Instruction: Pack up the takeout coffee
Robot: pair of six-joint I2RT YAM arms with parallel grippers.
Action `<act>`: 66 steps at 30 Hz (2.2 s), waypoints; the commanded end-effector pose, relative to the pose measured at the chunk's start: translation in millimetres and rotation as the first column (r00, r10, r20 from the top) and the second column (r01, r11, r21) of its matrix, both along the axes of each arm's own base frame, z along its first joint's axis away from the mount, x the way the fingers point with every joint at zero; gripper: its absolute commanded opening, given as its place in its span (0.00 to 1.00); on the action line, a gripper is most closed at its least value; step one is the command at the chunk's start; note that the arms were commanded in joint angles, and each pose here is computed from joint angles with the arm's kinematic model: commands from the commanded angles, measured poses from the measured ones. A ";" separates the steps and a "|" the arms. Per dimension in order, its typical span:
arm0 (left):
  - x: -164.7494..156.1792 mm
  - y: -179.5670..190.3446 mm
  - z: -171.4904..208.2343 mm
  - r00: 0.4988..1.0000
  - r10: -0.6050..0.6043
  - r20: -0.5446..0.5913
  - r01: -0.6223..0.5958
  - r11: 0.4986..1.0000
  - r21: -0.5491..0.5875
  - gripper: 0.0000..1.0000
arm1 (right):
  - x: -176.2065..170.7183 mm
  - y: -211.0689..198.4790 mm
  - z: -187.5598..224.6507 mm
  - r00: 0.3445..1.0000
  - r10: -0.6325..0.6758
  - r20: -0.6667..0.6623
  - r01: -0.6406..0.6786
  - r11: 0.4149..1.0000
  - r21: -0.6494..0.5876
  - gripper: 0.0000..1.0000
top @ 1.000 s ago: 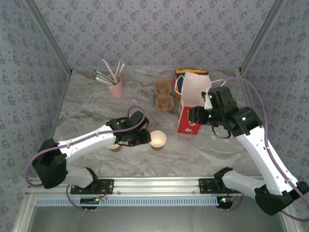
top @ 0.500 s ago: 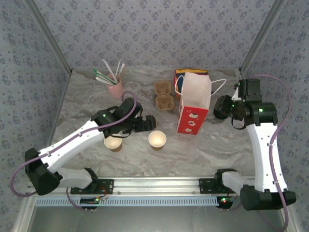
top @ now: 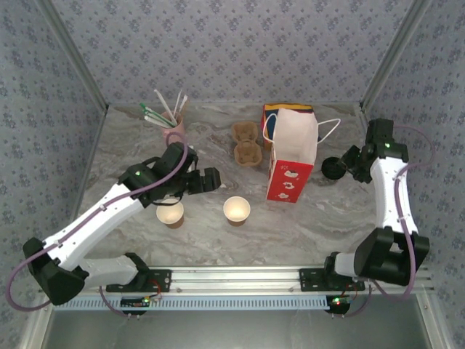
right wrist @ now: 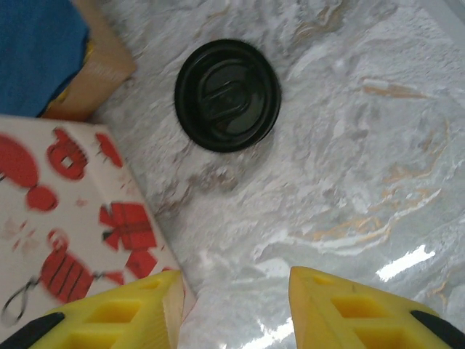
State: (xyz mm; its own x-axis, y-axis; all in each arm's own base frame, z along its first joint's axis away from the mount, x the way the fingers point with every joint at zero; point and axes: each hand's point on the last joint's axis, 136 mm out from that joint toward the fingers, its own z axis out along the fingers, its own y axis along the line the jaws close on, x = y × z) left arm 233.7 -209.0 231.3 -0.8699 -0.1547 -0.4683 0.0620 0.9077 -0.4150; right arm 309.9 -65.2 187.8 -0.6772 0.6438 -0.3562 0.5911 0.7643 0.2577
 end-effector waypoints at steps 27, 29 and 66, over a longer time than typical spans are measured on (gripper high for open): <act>12.6 24.0 -10.1 0.999 0.052 0.014 -0.052 0.999 0.010 1.00 | 72.0 -54.0 -122.6 0.967 -0.078 -0.244 0.074 0.997 -0.026 0.36; 12.1 24.0 -10.4 0.998 0.053 0.013 -0.053 0.999 0.008 1.00 | 72.6 -54.3 -124.9 0.966 -0.074 -0.250 0.070 0.997 -0.023 0.34; 4.0 30.4 -9.2 0.998 0.069 0.012 -0.069 0.998 -0.009 1.00 | 65.1 -47.1 -101.9 0.980 -0.055 -0.192 0.055 0.998 -0.008 0.12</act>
State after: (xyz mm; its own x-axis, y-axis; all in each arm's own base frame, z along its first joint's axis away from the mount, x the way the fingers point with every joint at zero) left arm 239.4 -180.3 216.8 -0.8561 -0.2072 -0.4735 0.0036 0.9137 -0.4064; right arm 381.0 -112.3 68.2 -0.7113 0.6736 -0.2005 0.6659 0.7372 0.1144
